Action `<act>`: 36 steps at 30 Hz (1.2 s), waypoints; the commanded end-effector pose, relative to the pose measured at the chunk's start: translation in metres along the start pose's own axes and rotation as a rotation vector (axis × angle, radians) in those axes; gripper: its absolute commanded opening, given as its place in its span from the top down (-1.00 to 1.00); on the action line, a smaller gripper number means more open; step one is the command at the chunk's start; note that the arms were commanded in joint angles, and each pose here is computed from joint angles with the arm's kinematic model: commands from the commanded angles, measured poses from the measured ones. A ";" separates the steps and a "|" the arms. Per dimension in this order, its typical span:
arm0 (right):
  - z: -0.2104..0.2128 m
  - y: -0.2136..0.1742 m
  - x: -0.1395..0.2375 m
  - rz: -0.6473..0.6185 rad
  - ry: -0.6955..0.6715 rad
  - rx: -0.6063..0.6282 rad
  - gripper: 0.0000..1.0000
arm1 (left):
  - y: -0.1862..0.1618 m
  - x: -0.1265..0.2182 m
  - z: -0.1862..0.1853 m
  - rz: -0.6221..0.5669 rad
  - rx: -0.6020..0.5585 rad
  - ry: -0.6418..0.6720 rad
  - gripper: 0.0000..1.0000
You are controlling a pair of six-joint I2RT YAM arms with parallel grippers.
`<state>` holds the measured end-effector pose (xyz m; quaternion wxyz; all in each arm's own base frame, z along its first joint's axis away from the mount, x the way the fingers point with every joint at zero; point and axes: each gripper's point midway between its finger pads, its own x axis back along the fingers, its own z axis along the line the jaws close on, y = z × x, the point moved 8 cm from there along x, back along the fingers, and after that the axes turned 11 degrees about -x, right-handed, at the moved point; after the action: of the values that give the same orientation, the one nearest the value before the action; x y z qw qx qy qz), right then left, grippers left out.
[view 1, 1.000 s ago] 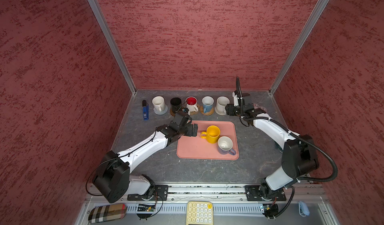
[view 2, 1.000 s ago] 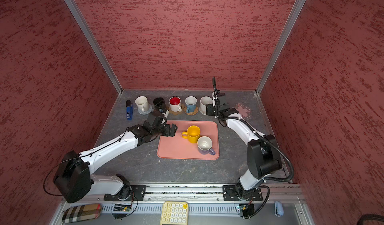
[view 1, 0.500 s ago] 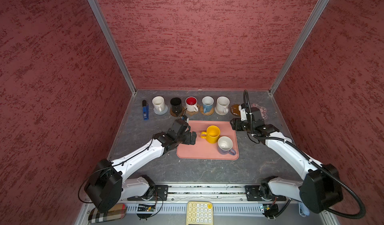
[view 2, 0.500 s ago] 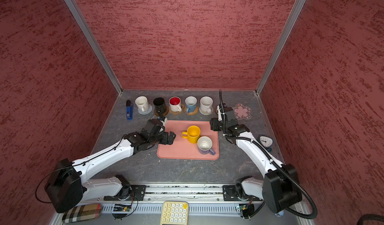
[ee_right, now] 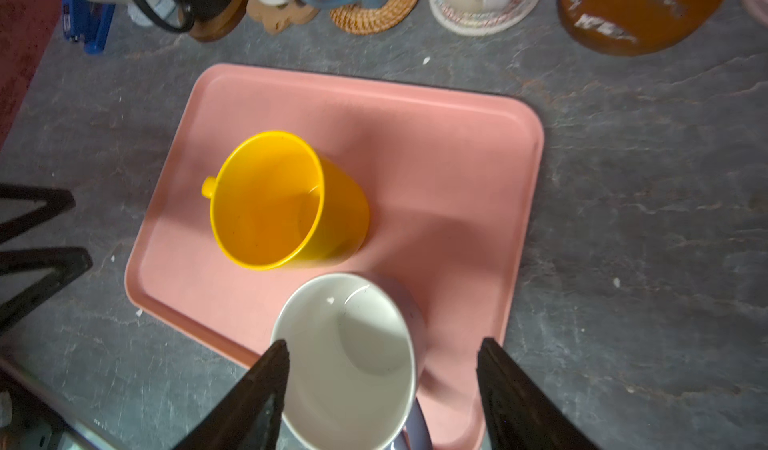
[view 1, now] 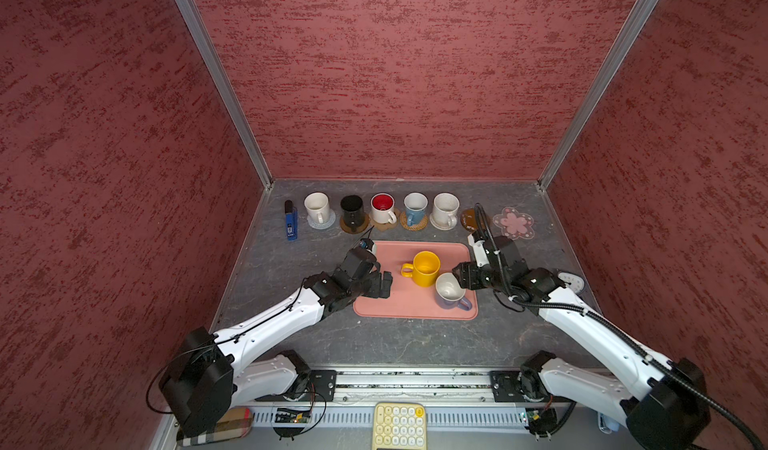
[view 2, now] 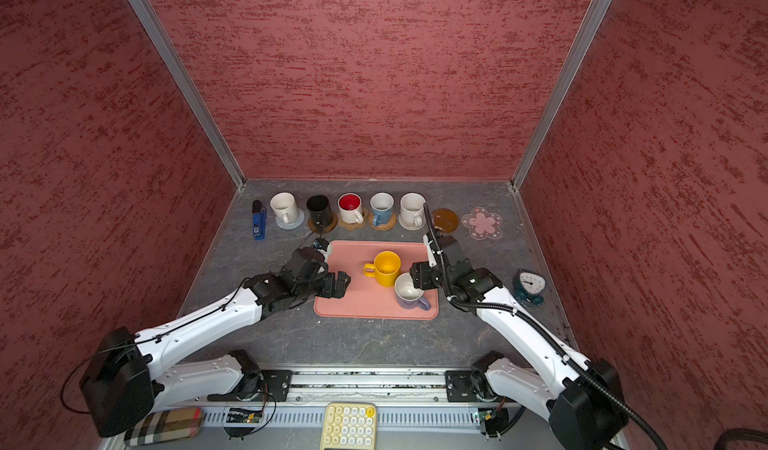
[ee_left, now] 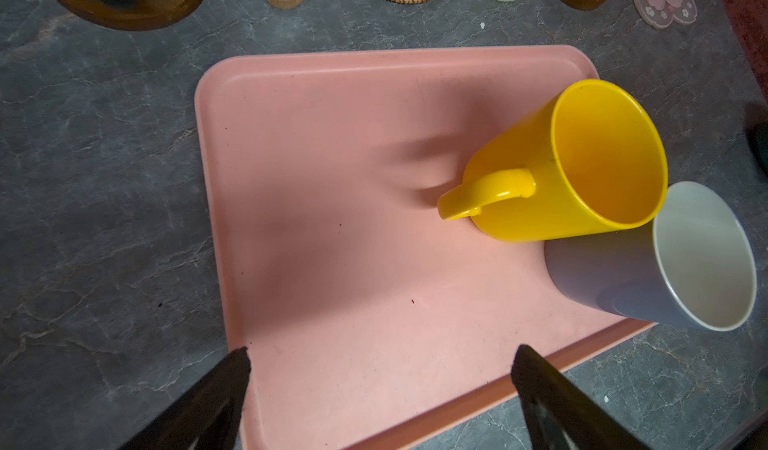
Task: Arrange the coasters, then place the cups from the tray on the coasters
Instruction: 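Move the right gripper back over the lavender mug on the tray, then lower the right gripper onto the lavender mug and grasp its rim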
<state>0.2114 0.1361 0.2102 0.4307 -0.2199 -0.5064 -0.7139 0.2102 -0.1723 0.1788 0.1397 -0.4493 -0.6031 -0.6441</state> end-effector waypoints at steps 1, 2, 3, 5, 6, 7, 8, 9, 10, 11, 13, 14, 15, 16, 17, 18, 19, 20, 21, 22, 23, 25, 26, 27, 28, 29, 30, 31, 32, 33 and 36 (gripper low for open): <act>0.004 -0.013 0.003 0.041 -0.012 -0.002 -0.47 | -0.002 0.002 0.001 -0.004 0.002 0.020 -0.97; 0.006 -0.017 0.002 0.059 -0.007 0.000 -0.49 | -0.002 0.003 0.001 -0.003 0.002 0.020 -0.98; 0.008 -0.020 0.001 0.073 -0.005 0.005 -0.50 | -0.003 0.003 0.001 -0.001 0.001 0.019 -0.97; 0.014 -0.027 0.002 0.088 0.010 0.013 -0.60 | -0.004 0.003 0.002 -0.002 0.000 0.020 -0.97; 0.015 -0.029 0.002 0.090 0.014 0.011 -0.63 | -0.004 0.003 0.002 0.000 0.000 0.021 -0.97; 0.016 -0.032 0.003 0.091 0.023 0.008 -0.67 | -0.005 0.004 0.002 -0.002 0.000 0.022 -0.98; 0.016 -0.034 0.004 0.093 0.025 0.001 -0.70 | -0.005 0.003 0.002 -0.001 -0.002 0.024 -0.97; 0.015 -0.036 0.004 0.092 0.019 -0.005 -0.72 | -0.006 0.003 0.003 -0.001 -0.002 0.025 -0.98; 0.014 -0.038 0.004 0.090 0.010 -0.011 -0.80 | -0.005 0.003 0.002 -0.002 -0.004 0.025 -0.97; 0.014 -0.039 0.003 0.087 0.003 -0.015 -0.91 | -0.005 0.002 0.002 -0.002 -0.005 0.023 -0.98; 0.014 -0.041 0.002 0.086 -0.003 -0.028 -0.97 | -0.005 0.001 0.002 -0.001 -0.008 0.024 -0.98; 0.013 -0.042 0.001 0.084 -0.008 -0.033 -0.97 | -0.005 0.000 0.002 0.000 -0.009 0.024 -0.98; 0.013 -0.043 0.001 0.078 -0.016 -0.035 -0.97 | -0.004 -0.001 0.002 0.000 -0.011 0.023 -0.98; 0.012 -0.044 0.000 0.072 -0.026 -0.037 -0.97 | -0.004 -0.002 0.001 0.002 -0.013 0.023 -0.97; 0.011 -0.045 0.000 0.067 -0.032 -0.039 -0.97 | -0.004 -0.002 0.001 0.004 -0.017 0.023 -0.98; 0.011 -0.046 -0.002 0.068 -0.036 -0.041 -0.97 | -0.004 -0.003 0.002 0.006 -0.017 0.025 -0.98; 0.011 -0.048 -0.003 0.070 -0.038 -0.043 -0.96 | -0.004 -0.004 0.002 0.005 -0.020 0.025 -0.98; 0.010 -0.049 -0.004 0.072 -0.043 -0.046 -0.96 | -0.004 -0.004 0.002 0.006 -0.021 0.026 -0.98; 0.010 -0.051 -0.007 0.075 -0.045 -0.048 -0.95 | -0.003 -0.005 0.002 0.005 -0.022 0.026 -0.98; 0.009 -0.054 -0.009 0.080 -0.046 -0.052 -0.95 | -0.003 -0.005 0.002 0.004 -0.022 0.025 -0.98; 0.008 -0.056 -0.011 0.086 -0.048 -0.055 -0.95 | -0.002 -0.005 0.002 0.003 -0.022 0.025 -0.98; 0.005 -0.061 -0.016 0.094 -0.056 -0.059 -0.95 | 0.000 -0.006 0.002 0.001 -0.023 0.022 -0.98; 0.005 -0.062 -0.018 0.097 -0.059 -0.058 -0.95 | 0.001 -0.006 0.001 -0.002 -0.025 0.022 -0.98; 0.004 -0.064 -0.020 0.099 -0.061 -0.057 -0.94 | 0.002 -0.006 0.001 -0.001 -0.027 0.020 -0.98; 0.004 -0.065 -0.021 0.099 -0.062 -0.057 -0.94 | 0.003 -0.006 0.001 -0.002 -0.028 0.021 -0.98; 0.004 -0.066 -0.022 0.098 -0.061 -0.054 -0.93 | 0.004 -0.006 0.001 -0.002 -0.029 0.021 -0.98; 0.004 -0.067 -0.024 0.099 -0.065 -0.053 -0.92 | 0.005 -0.007 0.001 -0.002 -0.028 0.022 -0.98; 0.004 -0.067 -0.025 0.098 -0.069 -0.050 -0.92 | 0.005 -0.007 0.001 -0.001 -0.029 0.023 -0.98; 0.003 -0.067 -0.027 0.097 -0.075 -0.048 -0.92 | 0.005 -0.007 0.001 -0.002 -0.029 0.023 -0.98; 0.003 -0.067 -0.028 0.096 -0.080 -0.048 -0.92 | 0.005 -0.008 0.001 0.000 -0.028 0.022 -0.98; 0.004 -0.066 -0.033 0.089 -0.084 -0.061 -0.91 | 0.006 -0.008 0.001 0.000 -0.026 0.022 -0.98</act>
<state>0.1673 0.1573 0.1515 0.4552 -0.2926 -0.4917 -0.6822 0.2130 -0.1722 0.1670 0.1557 -0.4519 -0.5858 -0.6545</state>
